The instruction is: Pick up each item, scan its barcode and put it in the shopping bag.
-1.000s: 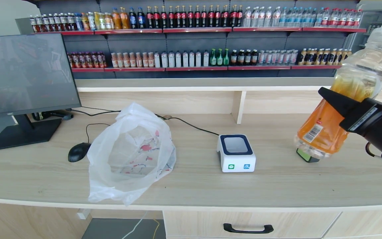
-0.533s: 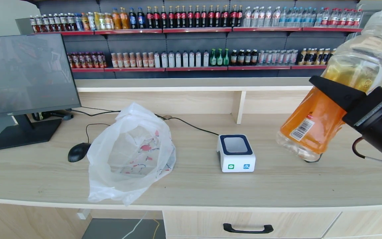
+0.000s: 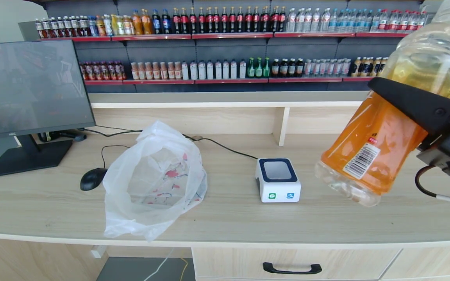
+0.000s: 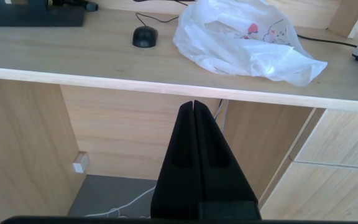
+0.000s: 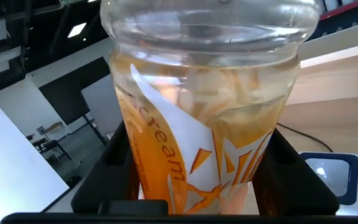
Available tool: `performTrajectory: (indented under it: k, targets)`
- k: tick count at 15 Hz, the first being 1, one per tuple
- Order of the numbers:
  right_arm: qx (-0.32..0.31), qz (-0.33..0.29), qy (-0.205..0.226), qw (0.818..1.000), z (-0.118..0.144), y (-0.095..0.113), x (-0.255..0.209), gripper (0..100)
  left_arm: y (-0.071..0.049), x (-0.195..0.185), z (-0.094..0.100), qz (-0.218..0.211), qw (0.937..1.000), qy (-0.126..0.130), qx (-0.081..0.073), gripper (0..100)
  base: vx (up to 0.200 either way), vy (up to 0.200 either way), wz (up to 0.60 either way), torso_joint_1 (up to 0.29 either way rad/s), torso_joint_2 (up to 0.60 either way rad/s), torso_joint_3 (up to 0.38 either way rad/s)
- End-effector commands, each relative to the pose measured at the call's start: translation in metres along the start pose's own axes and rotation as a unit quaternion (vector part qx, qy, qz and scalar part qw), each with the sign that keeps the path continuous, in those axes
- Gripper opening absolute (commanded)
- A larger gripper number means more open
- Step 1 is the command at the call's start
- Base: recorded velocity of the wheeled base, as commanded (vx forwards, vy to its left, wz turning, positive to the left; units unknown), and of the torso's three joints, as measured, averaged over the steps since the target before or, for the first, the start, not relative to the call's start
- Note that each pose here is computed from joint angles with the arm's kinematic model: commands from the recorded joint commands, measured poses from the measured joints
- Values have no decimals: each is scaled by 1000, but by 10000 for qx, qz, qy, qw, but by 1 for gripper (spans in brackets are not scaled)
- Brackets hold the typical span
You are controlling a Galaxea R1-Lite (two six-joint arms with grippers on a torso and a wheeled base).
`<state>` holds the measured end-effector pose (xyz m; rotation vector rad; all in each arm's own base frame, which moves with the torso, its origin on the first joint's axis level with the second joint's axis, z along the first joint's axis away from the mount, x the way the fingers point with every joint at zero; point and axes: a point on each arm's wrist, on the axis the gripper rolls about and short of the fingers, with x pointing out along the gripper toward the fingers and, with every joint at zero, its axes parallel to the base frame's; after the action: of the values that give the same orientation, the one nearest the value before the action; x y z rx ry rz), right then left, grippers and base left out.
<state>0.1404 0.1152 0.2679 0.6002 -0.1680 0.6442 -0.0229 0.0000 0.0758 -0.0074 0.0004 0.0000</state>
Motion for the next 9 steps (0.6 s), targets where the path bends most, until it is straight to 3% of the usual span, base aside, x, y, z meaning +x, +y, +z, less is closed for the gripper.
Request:
performTrajectory:
  k: [1,9]
  targets:
    - [101,154,9,9998,1,6,-3,0,0,0,0,0,10000,-2,-1,0,0,0,0,0,0,0]
    - [555,610,4,9966,8,18,-7,0,0,0,0,0,10000,-2,-1,0,0,0,0,0,0,0]
